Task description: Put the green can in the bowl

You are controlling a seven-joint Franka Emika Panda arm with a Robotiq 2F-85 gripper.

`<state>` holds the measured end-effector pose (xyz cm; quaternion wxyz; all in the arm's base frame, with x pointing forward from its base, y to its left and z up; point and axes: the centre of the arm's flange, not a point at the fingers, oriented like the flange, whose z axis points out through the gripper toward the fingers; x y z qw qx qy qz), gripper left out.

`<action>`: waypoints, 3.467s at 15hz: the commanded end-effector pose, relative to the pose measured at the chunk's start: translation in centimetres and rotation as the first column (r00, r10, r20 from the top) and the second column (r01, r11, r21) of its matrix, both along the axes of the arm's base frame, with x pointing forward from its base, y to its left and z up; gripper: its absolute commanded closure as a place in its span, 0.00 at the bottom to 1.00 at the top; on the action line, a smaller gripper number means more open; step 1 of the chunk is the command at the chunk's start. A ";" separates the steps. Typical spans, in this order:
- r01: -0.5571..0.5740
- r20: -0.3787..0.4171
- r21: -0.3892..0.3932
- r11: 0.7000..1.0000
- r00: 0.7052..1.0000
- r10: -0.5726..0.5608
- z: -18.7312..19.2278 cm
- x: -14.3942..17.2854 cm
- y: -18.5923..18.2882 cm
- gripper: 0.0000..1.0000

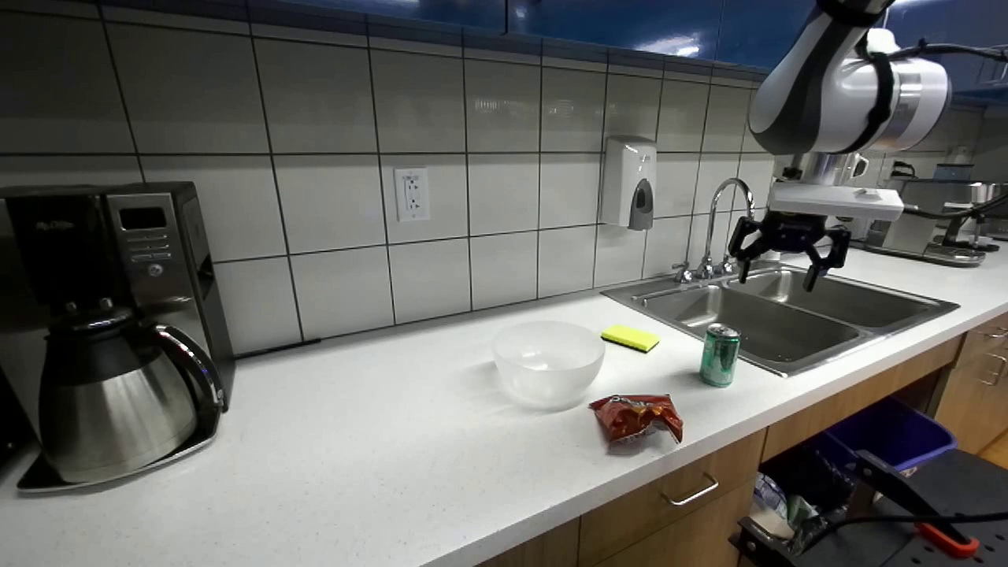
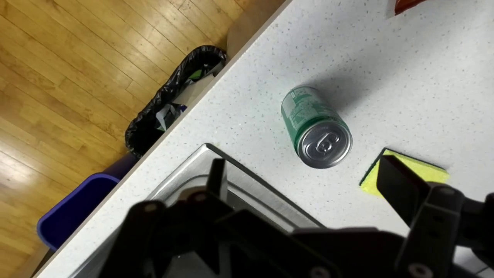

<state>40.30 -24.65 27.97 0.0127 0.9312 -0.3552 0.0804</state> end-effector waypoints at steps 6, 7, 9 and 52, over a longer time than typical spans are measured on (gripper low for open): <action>-0.007 -0.022 0.045 0.999 1.000 0.008 -4.0 6.4 -2.6 0.00; -0.008 -0.028 0.049 0.999 1.000 0.009 -4.5 6.9 -2.8 0.00; -0.008 -0.044 0.054 0.999 0.999 0.011 -5.7 8.0 -3.0 0.00; -0.033 -0.266 0.161 0.986 0.961 0.076 -14.0 10.2 -2.4 0.62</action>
